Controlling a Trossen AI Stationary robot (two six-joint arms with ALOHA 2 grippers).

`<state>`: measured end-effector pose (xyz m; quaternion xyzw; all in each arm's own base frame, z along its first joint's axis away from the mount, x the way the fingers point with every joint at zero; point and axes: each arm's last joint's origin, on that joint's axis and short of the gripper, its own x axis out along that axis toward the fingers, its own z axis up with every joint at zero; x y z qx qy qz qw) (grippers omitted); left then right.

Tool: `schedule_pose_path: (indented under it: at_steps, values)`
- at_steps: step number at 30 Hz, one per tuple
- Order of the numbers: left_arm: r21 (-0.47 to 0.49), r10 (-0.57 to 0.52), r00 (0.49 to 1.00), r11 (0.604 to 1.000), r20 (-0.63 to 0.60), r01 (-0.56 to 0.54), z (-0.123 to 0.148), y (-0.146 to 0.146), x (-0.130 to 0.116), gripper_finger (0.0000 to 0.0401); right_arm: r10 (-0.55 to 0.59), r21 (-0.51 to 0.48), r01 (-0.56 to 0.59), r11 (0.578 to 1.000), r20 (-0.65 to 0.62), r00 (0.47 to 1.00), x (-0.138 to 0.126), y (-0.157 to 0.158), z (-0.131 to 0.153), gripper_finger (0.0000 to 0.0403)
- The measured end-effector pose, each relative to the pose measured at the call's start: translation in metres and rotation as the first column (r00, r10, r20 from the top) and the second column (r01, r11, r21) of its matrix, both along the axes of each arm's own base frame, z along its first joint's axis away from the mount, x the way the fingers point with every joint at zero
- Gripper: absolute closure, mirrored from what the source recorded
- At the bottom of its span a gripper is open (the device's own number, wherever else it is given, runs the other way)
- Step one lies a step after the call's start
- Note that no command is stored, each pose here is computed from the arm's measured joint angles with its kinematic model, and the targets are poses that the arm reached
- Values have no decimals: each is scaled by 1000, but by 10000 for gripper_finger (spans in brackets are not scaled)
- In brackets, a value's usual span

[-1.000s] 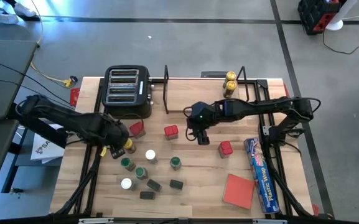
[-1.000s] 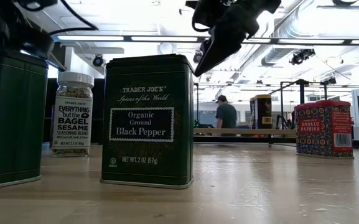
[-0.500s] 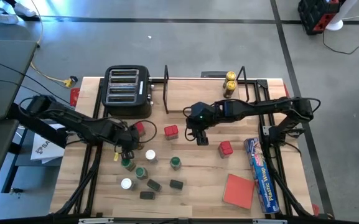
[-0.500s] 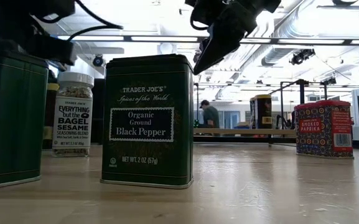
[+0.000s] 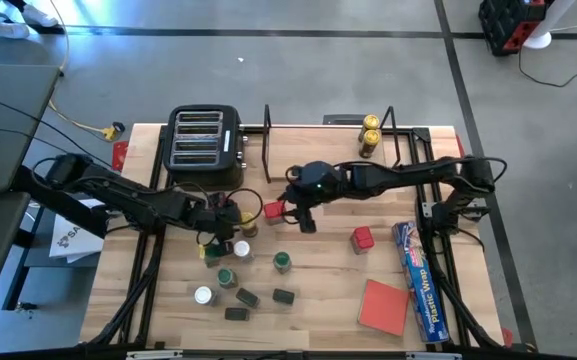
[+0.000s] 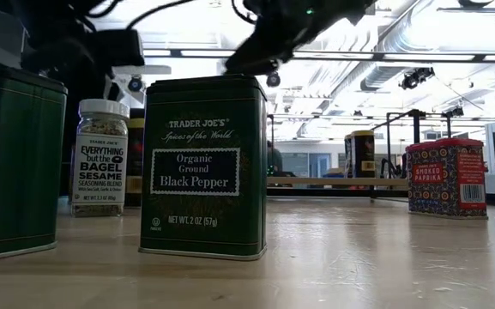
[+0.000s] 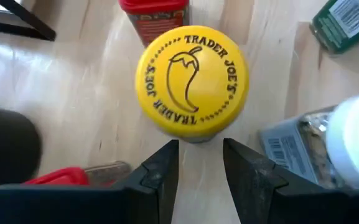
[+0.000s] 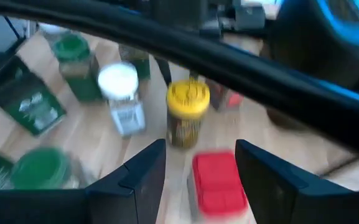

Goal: Shelf spices
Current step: Put the yellow seasoning bottle on the shelf aligned with the other yellow seasoning bottles

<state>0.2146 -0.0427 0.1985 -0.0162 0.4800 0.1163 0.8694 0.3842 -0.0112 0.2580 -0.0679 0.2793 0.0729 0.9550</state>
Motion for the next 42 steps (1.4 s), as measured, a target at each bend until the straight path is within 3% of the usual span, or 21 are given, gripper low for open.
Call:
schedule_pose_path:
  at_steps: [6, 12, 17, 26, 36, 42]
  values:
    - [-30, 34, 999, 999, 39, -32, 18, 4, -18, 282, 33, -35, -29, 999, 118, 992, 23, 1, -16, 214]
    - [-37, 125, 990, 992, 64, -123, 34, 12, -45, 282, 83, 28, -87, 996, 133, 988, 47, 1, -16, 199]
    - [-49, 200, 974, 979, 110, -196, 45, 17, -62, 282, 141, 42, -143, 989, 52, 989, 76, 2, -16, 145]
    - [-60, 208, 971, 977, 116, -203, 46, 19, -69, 282, 204, -10, -205, 979, -74, 976, 119, -3, -35, 73]
    - [-54, 196, 974, 980, 115, -191, 45, 14, -70, 282, 195, 14, -196, 981, -178, 964, 130, -8, -72, 74]
    - [-46, 192, 973, 981, 127, -188, 45, 11, -71, 282, 194, 16, -195, 981, -180, 964, 130, -8, -74, 125]
